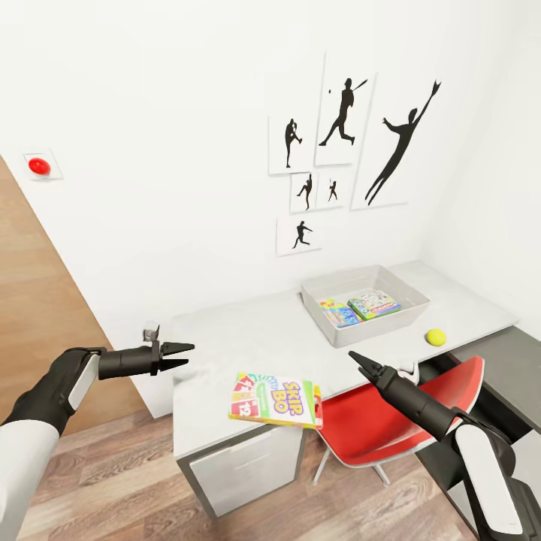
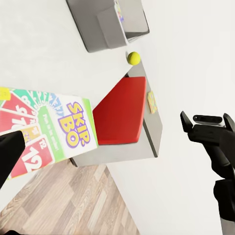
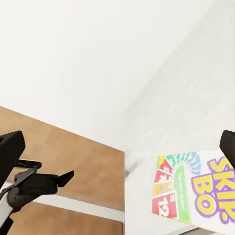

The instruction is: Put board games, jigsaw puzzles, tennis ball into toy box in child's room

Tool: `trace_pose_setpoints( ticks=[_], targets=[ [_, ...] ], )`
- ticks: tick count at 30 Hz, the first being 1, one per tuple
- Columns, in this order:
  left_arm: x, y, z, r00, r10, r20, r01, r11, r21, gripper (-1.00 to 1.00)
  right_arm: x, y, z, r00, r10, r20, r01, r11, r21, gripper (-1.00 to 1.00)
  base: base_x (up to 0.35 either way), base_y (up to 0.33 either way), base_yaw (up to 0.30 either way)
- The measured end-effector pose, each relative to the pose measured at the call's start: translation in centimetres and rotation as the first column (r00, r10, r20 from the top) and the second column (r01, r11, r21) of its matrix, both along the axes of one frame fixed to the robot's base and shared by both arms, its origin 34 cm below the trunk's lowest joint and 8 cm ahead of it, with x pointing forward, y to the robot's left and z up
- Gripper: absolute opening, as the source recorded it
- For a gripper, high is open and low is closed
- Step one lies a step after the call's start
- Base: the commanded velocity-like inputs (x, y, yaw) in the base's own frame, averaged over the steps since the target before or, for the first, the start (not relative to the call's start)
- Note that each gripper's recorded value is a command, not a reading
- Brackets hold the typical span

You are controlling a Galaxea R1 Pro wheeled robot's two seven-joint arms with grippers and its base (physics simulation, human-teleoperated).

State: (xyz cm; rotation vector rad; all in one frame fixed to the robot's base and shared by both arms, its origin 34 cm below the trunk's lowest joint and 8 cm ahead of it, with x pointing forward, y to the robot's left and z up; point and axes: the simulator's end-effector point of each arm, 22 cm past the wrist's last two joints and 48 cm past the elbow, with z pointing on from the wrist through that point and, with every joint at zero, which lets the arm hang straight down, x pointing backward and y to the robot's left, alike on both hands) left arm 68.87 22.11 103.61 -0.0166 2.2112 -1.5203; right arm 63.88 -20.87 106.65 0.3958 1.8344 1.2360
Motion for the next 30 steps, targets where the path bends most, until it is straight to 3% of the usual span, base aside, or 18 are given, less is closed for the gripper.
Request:
trace_pose_setpoints(
  ticks=[8,20,30],
  targets=[
    [-0.02,-0.02,-0.01,1.0,-0.001,0.0,0.001,1.0,0.0,1.0,0.01,-0.02,-0.04,1.0,-0.001,-0.001,0.001,1.0,0.0,1.0,0.0,-0.041,0.0],
    [-0.02,-0.06,-0.01,1.0,-0.001,0.0,0.001,1.0,0.0,1.0,0.0,0.03,0.01,1.0,0.0,0.0,0.0,1.0,0.0,1.0,0.0,-0.217,0.0],
    [-0.03,-0.03,0.03,1.0,-0.001,0.0,0.001,1.0,0.0,1.0,-0.03,0.2,0.12,1.0,0.004,0.003,-0.004,1.0,0.002,1.0,0.0,-0.04,0.0]
  ],
)
